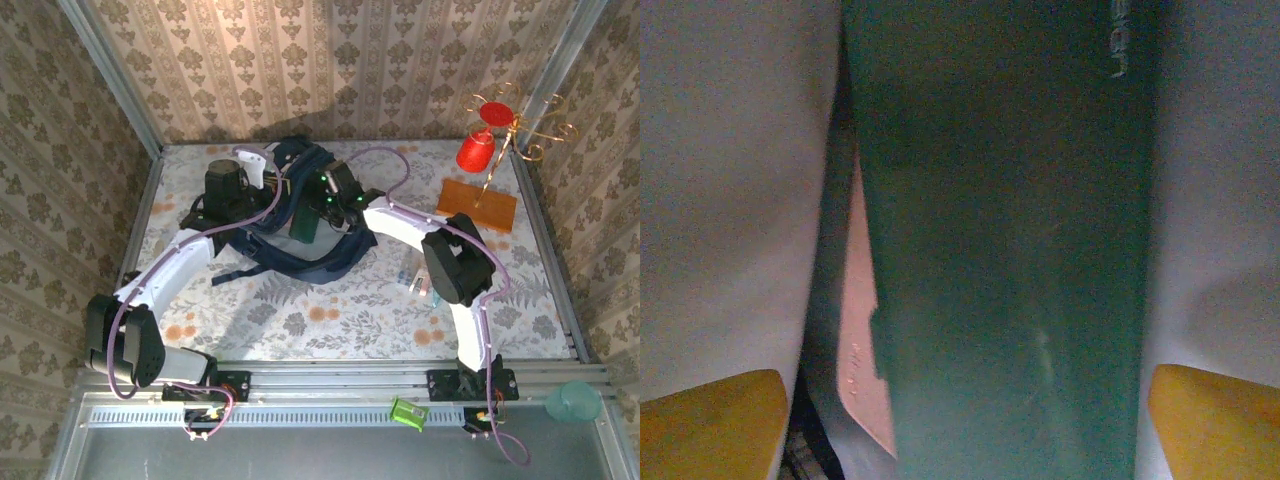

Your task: Pack the student bag

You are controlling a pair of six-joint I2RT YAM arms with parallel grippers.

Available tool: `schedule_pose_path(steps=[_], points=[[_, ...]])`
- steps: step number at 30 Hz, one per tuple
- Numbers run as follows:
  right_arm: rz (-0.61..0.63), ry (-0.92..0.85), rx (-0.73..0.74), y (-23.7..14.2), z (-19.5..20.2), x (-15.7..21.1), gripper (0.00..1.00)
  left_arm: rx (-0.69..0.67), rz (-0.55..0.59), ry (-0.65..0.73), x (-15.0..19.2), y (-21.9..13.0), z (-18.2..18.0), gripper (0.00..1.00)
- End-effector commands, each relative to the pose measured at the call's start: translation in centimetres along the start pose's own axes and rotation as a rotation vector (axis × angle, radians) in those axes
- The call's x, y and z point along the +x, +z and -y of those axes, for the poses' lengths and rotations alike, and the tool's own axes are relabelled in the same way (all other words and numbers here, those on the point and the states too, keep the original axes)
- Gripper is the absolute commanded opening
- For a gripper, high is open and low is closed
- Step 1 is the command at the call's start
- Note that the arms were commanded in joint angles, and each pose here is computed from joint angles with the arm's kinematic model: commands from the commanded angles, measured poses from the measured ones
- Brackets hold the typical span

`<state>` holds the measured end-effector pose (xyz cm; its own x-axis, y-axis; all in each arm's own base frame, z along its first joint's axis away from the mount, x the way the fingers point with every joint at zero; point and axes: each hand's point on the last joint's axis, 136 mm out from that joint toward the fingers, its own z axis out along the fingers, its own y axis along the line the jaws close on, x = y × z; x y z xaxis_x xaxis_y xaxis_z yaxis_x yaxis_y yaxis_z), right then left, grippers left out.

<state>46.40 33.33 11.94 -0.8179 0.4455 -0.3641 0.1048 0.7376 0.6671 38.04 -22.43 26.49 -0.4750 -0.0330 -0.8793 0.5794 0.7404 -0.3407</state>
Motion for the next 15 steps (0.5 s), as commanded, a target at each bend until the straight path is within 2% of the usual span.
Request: schedule_pose_path(steps=[1,4,8,11,15], points=[[0.011,-0.059,0.018,-2.1,0.7,-0.3,0.95,0.068,0.164,0.043,-5.6,-1.6,2.8,0.00],[-0.023,-0.141,0.029,-4.0,1.4,0.6,0.95,0.054,0.158,0.025,-5.1,-1.4,2.6,0.00],[-0.029,-0.264,0.049,-8.6,3.6,2.1,0.94,-0.006,0.149,0.011,-3.8,-1.1,1.9,0.00],[-0.002,-0.302,0.153,-11.1,6.6,2.4,0.92,-0.019,0.138,0.006,-3.1,-0.8,1.9,0.00],[0.054,-0.288,0.331,-11.4,11.1,1.6,0.90,-0.019,0.111,0.007,-1.7,-0.2,2.7,0.00]])
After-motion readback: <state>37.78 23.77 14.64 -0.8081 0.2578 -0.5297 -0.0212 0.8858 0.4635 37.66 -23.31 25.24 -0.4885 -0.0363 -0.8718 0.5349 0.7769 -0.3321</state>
